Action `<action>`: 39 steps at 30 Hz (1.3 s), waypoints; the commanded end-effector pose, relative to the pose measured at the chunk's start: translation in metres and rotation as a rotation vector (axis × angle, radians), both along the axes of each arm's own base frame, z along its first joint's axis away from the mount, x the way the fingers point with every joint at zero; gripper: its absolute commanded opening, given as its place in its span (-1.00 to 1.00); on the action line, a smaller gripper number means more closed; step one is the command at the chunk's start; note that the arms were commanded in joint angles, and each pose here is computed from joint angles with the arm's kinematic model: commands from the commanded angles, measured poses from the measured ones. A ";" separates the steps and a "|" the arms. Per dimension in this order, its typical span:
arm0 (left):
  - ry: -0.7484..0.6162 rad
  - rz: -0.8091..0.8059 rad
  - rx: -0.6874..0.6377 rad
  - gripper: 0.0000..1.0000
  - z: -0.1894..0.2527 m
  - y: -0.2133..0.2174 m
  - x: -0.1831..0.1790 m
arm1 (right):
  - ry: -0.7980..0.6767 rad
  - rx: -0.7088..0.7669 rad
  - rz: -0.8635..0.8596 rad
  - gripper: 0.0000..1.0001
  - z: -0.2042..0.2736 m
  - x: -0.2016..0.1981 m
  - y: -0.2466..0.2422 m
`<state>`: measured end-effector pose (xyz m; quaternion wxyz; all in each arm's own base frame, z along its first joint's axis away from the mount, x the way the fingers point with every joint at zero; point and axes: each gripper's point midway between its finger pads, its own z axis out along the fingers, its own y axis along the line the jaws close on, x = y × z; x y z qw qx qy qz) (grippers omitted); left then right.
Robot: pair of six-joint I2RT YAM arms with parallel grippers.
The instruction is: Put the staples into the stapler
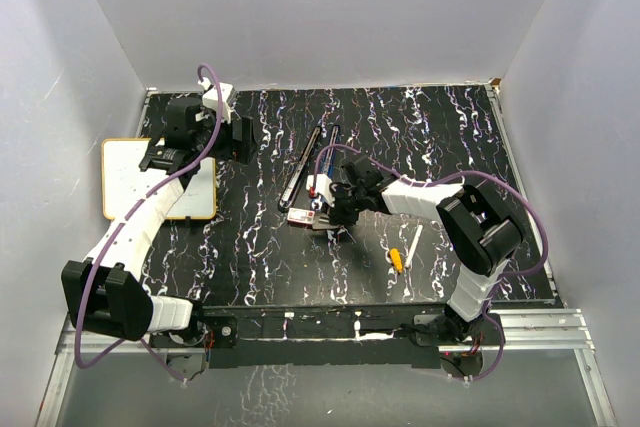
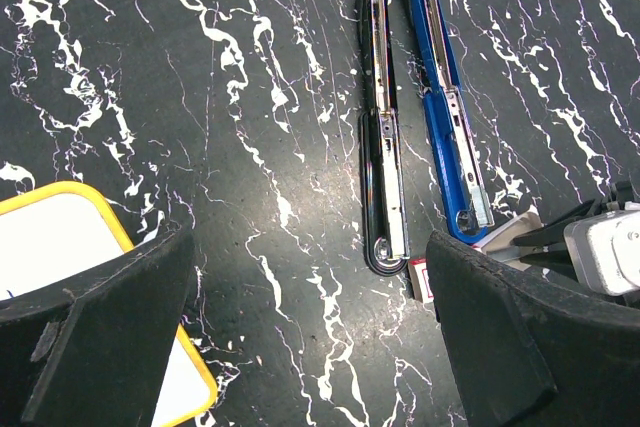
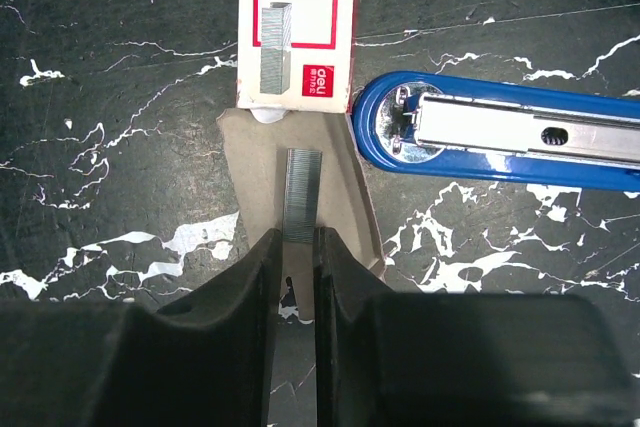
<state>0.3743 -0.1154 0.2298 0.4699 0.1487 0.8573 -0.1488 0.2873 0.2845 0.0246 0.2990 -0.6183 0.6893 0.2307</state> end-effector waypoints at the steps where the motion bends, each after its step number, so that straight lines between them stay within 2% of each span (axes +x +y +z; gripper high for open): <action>1: -0.050 -0.007 -0.008 0.95 0.017 0.003 -0.007 | 0.014 -0.018 -0.020 -0.69 -0.004 0.001 0.000; 10: -0.052 -0.006 -0.009 0.94 0.018 0.002 -0.006 | 0.051 0.005 -0.070 -0.33 0.001 0.003 0.004; 23: -0.051 -0.002 -0.010 0.95 0.017 0.004 -0.006 | 0.094 0.031 -0.098 -0.40 0.003 0.002 0.011; 32: -0.055 -0.001 -0.011 0.95 0.018 0.005 -0.007 | 0.129 0.050 -0.119 -0.35 0.008 0.002 0.015; 39: -0.055 -0.001 -0.013 0.95 0.018 0.005 -0.008 | 0.100 0.054 -0.138 -0.33 0.010 0.005 0.017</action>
